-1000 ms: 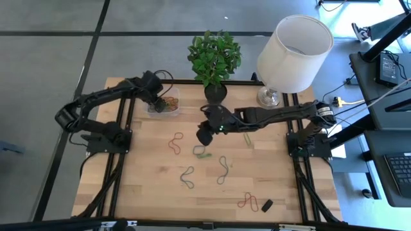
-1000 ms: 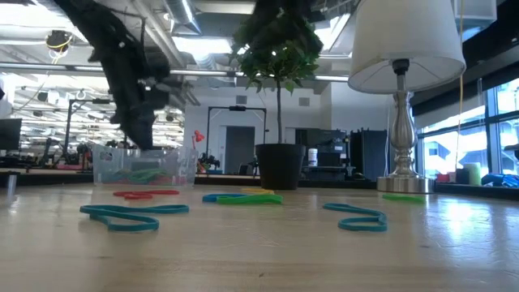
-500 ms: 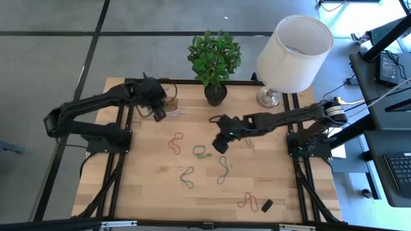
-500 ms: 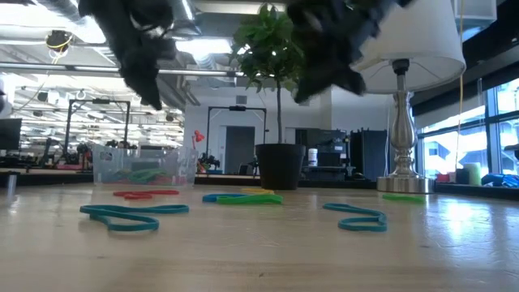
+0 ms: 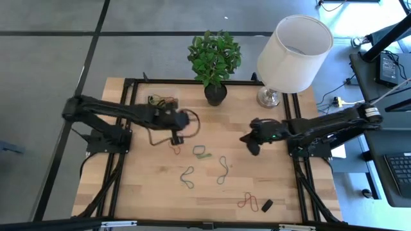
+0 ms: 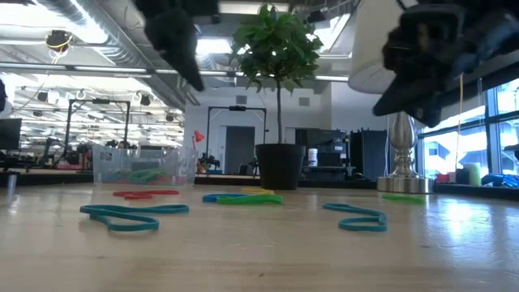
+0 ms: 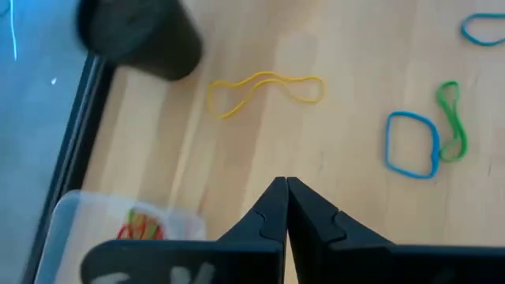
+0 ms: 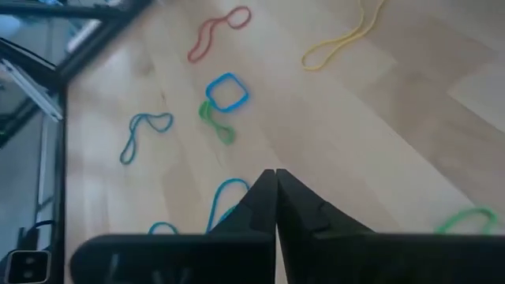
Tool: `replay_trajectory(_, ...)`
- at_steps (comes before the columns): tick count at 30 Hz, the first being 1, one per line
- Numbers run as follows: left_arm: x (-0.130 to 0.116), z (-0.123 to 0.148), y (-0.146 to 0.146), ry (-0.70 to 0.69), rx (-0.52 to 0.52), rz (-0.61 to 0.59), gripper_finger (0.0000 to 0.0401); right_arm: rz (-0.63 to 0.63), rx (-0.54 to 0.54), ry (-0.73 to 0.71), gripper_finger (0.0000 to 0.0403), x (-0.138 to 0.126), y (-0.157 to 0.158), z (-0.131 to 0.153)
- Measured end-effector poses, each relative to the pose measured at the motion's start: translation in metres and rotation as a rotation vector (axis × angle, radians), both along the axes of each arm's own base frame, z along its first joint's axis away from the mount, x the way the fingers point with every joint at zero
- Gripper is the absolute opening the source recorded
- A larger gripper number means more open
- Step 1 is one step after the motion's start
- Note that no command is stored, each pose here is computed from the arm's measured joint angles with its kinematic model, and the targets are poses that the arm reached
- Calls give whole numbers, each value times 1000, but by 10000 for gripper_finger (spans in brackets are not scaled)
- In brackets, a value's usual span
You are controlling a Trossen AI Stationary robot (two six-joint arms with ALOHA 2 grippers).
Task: Pick and place rubber bands into bin
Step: Put the blue rubber band into the transparent bin
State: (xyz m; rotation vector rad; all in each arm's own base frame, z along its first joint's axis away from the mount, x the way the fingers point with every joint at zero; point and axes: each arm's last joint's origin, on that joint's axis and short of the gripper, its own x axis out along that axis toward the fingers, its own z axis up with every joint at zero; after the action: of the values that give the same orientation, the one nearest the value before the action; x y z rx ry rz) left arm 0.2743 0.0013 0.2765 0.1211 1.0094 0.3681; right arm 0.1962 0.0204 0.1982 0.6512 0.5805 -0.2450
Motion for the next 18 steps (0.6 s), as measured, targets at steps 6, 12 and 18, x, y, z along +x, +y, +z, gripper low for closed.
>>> replay_trajectory(6,53,-32,-19,118,-2,-64,9,4,0,-55,4,-21,-3,-4)
replay_trajectory(12,84,-74,-31,238,-71,-113,50,73,-42,-63,4,-24,-2,-3)
replay_trajectory(18,100,-109,-32,300,-87,-83,99,100,-31,-57,4,-24,-1,-3)
